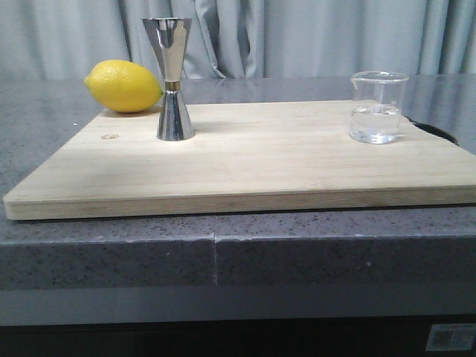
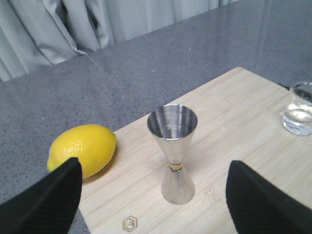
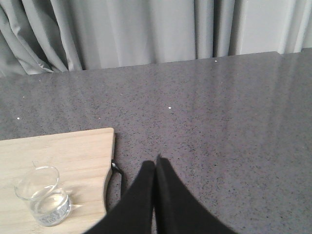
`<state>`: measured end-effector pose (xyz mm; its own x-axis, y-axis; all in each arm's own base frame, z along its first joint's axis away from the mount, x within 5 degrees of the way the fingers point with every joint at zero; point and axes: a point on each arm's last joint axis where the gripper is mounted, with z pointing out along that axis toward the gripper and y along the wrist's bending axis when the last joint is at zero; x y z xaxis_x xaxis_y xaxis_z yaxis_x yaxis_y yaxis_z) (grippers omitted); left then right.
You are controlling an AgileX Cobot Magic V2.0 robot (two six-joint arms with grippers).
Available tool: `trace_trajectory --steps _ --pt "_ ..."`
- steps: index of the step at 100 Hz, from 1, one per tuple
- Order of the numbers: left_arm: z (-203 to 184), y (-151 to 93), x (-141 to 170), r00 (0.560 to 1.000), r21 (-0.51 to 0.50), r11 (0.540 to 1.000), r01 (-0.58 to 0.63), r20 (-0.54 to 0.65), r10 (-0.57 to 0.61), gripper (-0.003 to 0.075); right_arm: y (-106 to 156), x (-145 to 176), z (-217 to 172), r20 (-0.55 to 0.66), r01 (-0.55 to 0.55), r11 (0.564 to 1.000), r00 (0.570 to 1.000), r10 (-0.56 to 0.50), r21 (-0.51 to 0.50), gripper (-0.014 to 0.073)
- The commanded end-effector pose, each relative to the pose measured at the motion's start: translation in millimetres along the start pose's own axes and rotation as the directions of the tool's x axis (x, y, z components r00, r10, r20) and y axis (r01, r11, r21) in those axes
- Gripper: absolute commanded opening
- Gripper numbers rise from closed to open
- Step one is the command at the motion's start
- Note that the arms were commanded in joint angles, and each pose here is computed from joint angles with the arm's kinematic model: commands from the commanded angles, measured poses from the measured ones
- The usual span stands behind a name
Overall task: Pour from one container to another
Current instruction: 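Move the left gripper to the steel jigger and close around it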
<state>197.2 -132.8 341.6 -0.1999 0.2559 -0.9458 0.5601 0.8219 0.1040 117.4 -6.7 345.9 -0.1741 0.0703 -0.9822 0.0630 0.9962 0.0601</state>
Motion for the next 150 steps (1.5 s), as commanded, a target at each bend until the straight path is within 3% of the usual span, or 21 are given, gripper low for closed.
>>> trace_trajectory --steps 1,12,19,26,41,50,96,113,127,150 --pt "-3 1 -22 0.988 0.012 1.000 0.007 0.156 -0.008 0.0547 0 -19 0 0.106 0.030 1.000 0.994 -0.030 0.006 -0.0041" --pt "-3 0 -27 0.979 0.022 1.000 0.003 0.203 -0.007 0.0547 0 -17 4 0.089 0.056 0.998 0.994 -0.057 0.015 -0.0037" --pt "-3 1 -26 0.980 0.018 1.000 -0.002 0.198 -0.002 0.0547 -1 -16 9 0.071 0.060 0.998 0.996 -0.061 0.016 0.0008" --pt "-2 4 -24 0.982 0.003 1.000 -0.005 0.191 0.004 0.0547 -1 -14 15 0.054 0.062 0.998 0.997 -0.063 0.017 0.0104" --pt "0 14 -13 0.986 -0.034 0.999 0.008 0.168 -0.002 0.0547 -1 -13 26 0.036 0.062 0.998 0.997 -0.062 0.017 0.0403" --pt "1 18 -6 0.986 -0.049 0.999 0.015 0.168 -0.006 0.0547 -1 -12 33 0.030 0.062 0.998 0.998 -0.062 0.017 0.0486" --pt "25 17 34 0.979 0.008 0.994 0.113 0.170 -0.113 0.0544 -3 0 64 -0.049 0.061 0.998 0.997 -0.060 0.018 0.0479" --pt "40 3 40 0.970 0.191 0.973 0.131 0.178 -0.165 0.0507 -3 2 68 -0.062 0.061 0.998 0.996 -0.060 0.018 0.0479" --pt "47 -5 45 0.965 0.382 0.917 0.111 0.181 -0.192 0.0494 -3 2 68 -0.064 0.061 0.998 0.996 -0.060 0.018 0.0479" --pt "52 18 65 0.969 0.523 0.847 0.091 0.148 -0.196 0.0494 -3 1 68 -0.058 0.061 0.998 0.997 -0.060 0.018 0.0479"
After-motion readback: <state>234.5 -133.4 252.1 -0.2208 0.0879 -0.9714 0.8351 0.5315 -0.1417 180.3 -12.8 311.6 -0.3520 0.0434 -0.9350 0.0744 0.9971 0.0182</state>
